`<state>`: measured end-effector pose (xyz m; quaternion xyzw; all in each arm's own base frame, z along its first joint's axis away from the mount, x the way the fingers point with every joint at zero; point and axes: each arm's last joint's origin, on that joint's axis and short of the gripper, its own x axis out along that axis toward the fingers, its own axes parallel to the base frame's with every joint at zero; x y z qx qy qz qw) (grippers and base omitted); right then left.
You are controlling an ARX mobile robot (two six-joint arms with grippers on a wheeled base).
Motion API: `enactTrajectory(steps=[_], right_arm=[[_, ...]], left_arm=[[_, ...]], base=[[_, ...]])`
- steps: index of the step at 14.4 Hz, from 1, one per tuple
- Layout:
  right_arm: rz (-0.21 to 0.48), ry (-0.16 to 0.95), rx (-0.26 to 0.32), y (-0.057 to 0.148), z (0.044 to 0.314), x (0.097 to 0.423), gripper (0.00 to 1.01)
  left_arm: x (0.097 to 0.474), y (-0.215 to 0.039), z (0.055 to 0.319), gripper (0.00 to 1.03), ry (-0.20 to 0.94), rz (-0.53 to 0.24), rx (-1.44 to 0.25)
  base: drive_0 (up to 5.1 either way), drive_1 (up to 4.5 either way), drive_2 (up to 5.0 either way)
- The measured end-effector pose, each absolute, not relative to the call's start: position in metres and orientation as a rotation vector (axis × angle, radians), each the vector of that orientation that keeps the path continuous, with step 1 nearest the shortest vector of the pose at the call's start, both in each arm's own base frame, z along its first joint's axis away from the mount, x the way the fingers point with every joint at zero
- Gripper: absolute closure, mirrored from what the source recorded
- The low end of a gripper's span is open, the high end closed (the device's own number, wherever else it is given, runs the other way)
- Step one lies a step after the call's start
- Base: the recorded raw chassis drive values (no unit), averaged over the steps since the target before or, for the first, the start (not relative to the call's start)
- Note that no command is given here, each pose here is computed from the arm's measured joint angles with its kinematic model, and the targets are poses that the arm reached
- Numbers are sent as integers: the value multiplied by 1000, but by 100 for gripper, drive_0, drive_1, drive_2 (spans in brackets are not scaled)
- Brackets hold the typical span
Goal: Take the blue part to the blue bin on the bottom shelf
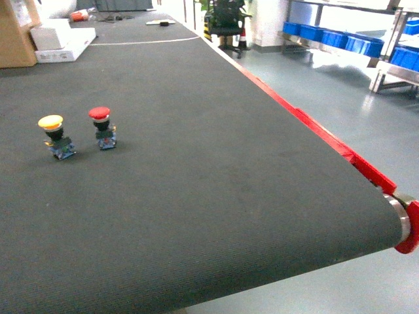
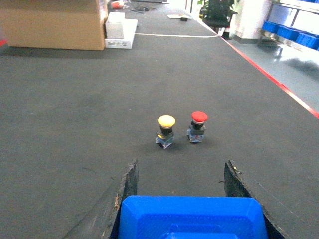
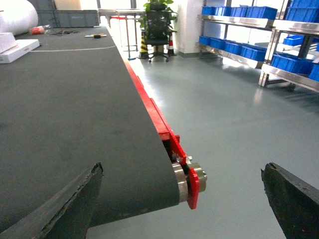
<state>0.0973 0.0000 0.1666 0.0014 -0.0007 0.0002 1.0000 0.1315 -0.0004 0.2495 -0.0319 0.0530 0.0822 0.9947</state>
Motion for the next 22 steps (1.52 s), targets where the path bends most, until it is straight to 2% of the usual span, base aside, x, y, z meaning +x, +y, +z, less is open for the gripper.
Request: enactTrajectory(steps=[22], right_arm=[[0, -1, 2, 0, 167, 97, 3]], left_arm=[[131, 0, 250, 60, 105, 164, -64]], base=[[-150, -150, -150]])
